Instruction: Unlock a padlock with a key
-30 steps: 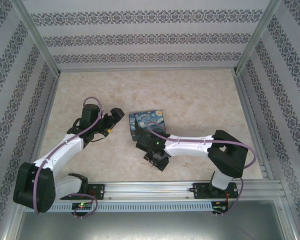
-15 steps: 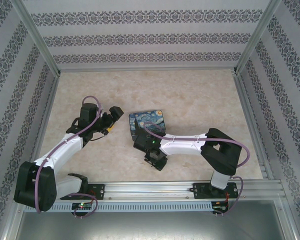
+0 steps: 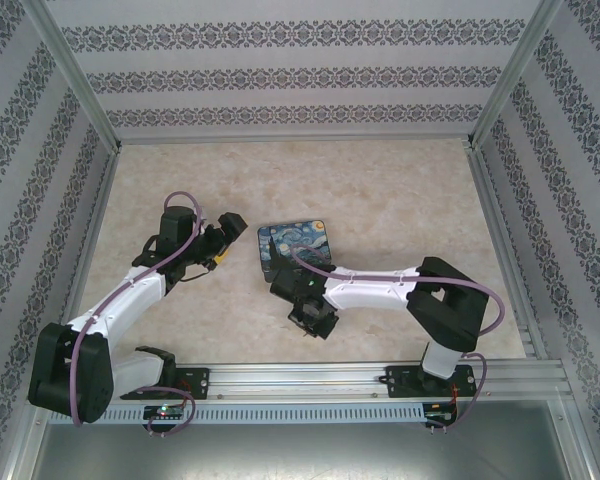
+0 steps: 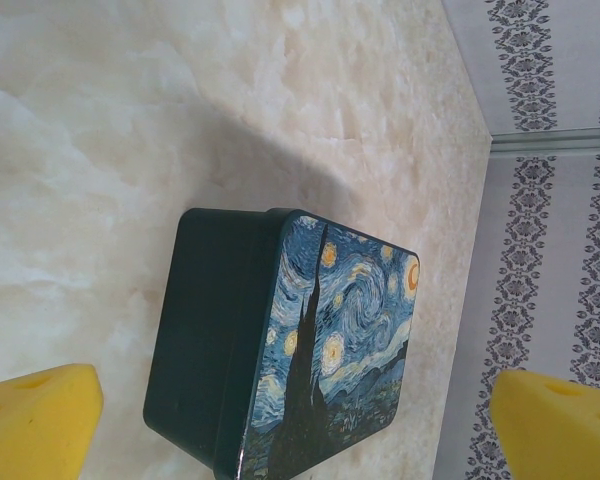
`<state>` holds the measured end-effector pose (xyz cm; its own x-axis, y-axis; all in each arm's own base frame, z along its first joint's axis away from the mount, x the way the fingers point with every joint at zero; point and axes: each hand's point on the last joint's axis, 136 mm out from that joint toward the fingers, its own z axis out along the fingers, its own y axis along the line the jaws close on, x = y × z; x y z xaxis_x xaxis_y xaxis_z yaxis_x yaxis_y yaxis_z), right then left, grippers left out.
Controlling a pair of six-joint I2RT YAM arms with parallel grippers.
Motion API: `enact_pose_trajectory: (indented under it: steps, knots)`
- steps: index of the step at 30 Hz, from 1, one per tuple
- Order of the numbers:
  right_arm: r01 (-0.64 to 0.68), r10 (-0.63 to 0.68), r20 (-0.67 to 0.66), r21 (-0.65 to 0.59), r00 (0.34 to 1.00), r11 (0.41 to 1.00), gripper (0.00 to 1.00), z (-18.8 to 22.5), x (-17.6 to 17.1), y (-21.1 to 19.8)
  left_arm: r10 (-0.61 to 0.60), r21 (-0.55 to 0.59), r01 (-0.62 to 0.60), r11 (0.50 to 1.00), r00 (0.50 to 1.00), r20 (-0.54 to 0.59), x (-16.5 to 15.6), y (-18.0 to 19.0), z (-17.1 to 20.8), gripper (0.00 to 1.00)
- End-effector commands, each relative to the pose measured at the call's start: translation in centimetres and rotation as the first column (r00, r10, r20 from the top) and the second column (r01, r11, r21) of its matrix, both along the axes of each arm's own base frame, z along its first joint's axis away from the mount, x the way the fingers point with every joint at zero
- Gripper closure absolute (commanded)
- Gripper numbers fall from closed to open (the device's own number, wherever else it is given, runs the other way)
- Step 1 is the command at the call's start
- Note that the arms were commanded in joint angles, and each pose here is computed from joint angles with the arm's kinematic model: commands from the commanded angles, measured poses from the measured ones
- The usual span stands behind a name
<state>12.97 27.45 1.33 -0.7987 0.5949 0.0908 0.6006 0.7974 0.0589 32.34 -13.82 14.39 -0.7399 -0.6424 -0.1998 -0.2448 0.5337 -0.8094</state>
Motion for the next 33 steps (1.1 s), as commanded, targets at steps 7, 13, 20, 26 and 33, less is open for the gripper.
enact_pose_trajectory:
  steps: [7,13,20,26,33]
  knots:
    - [-0.083,0.085,0.09,-0.018,0.992,0.996,1.0,-0.3,0.5,-1.9,-0.005,0.002,0.005,1.0,1.0,0.023,-0.8,0.5,0.8,0.0]
    - [-0.1,0.091,0.207,0.033,0.974,0.994,1.0,2.7,1.0,-2.4,-0.006,0.016,0.006,1.0,0.999,0.033,-1.5,0.8,1.3,0.0]
    - [-0.103,0.056,0.366,0.11,0.929,0.989,1.0,6.9,2.5,-2.5,-0.016,-0.036,0.017,0.999,0.999,0.044,-1.8,0.2,2.2,0.0]
    - [-0.117,-0.003,0.505,0.207,0.863,0.971,1.0,9.3,4.4,-2.1,0.001,-0.111,0.004,0.994,0.999,0.044,-1.7,-0.4,3.2,0.0]
    - [-0.221,-0.052,0.687,0.303,0.724,0.927,1.0,13.8,8.0,-0.7,0.011,-0.207,-0.003,0.978,0.999,0.042,-1.4,-1.4,4.9,0.0]
